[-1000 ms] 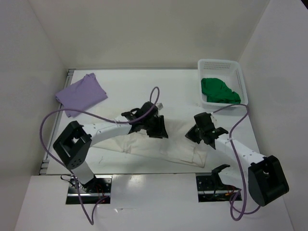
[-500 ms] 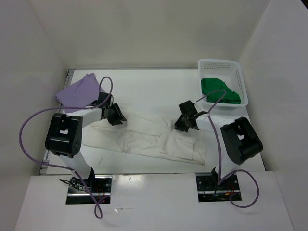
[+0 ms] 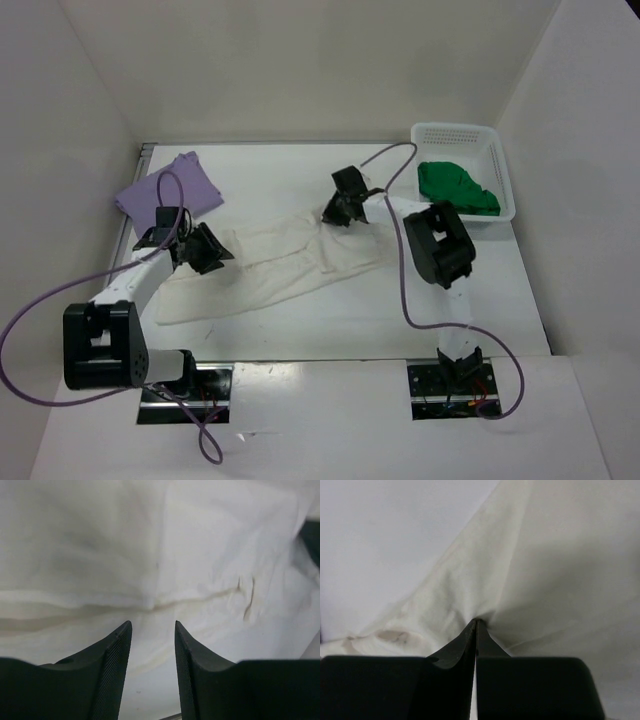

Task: Fold and stack the t-shirts
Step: Rotate the rectangle-folded T-shirt at the center of the board.

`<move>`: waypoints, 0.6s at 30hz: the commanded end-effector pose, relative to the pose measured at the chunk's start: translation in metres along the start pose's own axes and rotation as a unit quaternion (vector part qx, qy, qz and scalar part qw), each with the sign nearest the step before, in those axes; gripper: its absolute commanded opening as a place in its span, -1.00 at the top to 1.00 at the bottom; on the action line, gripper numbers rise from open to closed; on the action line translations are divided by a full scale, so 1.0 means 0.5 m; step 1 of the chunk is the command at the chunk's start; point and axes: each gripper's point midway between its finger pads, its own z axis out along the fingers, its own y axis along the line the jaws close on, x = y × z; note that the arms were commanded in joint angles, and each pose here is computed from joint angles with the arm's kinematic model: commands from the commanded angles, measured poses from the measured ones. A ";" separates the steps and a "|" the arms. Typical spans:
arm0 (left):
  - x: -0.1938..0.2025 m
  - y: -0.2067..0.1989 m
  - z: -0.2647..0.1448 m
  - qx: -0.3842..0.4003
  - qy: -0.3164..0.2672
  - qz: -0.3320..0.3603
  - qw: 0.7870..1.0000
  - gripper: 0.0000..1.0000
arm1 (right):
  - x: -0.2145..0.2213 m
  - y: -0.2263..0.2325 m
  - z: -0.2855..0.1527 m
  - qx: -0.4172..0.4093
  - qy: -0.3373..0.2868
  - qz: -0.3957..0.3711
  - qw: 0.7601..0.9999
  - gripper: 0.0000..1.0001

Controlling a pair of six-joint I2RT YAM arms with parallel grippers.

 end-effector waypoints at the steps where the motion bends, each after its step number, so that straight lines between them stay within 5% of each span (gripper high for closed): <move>1: 0.024 -0.026 -0.045 0.027 0.021 0.023 0.999 0.05 | -0.023 0.037 0.098 0.007 0.002 -0.045 0.999 0.95; 5: 0.031 -0.048 -0.080 0.043 0.020 0.035 0.998 0.03 | -0.096 0.139 0.157 -0.021 -0.021 -0.065 0.997 1.00; 9: 0.013 -0.076 -0.111 0.059 0.005 0.053 0.997 0.03 | -0.218 0.279 0.054 -0.070 -0.094 -0.098 0.988 1.00; 15: -0.013 -0.150 -0.143 0.123 -0.004 0.081 0.989 0.28 | -0.251 0.383 -0.252 -0.176 -0.162 -0.116 0.964 0.15; 18: -0.043 -0.191 -0.169 0.148 -0.035 0.096 0.984 0.63 | -0.128 0.329 -0.274 -0.165 -0.126 -0.139 0.968 0.15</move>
